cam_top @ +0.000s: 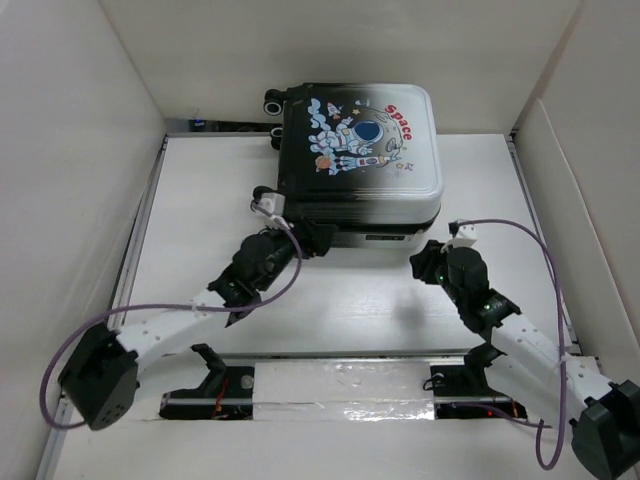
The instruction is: Pack the luggage
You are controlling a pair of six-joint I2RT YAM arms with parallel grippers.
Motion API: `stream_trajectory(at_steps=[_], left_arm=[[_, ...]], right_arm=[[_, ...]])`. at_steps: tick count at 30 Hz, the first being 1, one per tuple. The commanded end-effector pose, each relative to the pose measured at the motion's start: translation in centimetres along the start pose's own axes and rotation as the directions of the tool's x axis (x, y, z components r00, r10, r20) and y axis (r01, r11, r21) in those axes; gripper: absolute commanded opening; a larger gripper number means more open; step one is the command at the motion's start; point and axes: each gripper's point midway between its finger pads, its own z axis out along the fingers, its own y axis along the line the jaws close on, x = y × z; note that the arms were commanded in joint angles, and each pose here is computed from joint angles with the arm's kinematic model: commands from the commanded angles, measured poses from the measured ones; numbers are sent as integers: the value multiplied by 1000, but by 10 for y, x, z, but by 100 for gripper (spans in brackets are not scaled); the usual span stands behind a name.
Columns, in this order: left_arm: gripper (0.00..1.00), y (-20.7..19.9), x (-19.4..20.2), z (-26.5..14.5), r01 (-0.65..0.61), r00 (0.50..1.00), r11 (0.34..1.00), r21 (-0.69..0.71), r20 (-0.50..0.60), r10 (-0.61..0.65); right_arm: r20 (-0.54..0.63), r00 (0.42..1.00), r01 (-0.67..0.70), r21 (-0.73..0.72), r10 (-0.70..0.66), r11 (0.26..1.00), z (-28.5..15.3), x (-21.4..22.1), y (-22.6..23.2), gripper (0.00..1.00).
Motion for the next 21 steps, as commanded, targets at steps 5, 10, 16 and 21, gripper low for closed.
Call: stream_trajectory(at_steps=[5, 10, 16, 21], left_arm=[[76, 101, -77, -58, 204, 953, 944, -261, 274, -130], [83, 133, -87, -75, 266, 921, 914, -306, 359, -148], [86, 144, -100, -59, 267, 925, 923, -276, 343, -165], [87, 138, -103, -44, 253, 927, 949, -186, 329, -183]], right_arm=[[178, 984, 48, -104, -29, 993, 17, -73, 7, 53], [201, 979, 57, -169, -22, 984, 34, -84, 3, 56], [166, 986, 60, -209, -25, 976, 55, -82, 11, 51], [186, 983, 50, -225, -8, 973, 59, -79, 11, 52]])
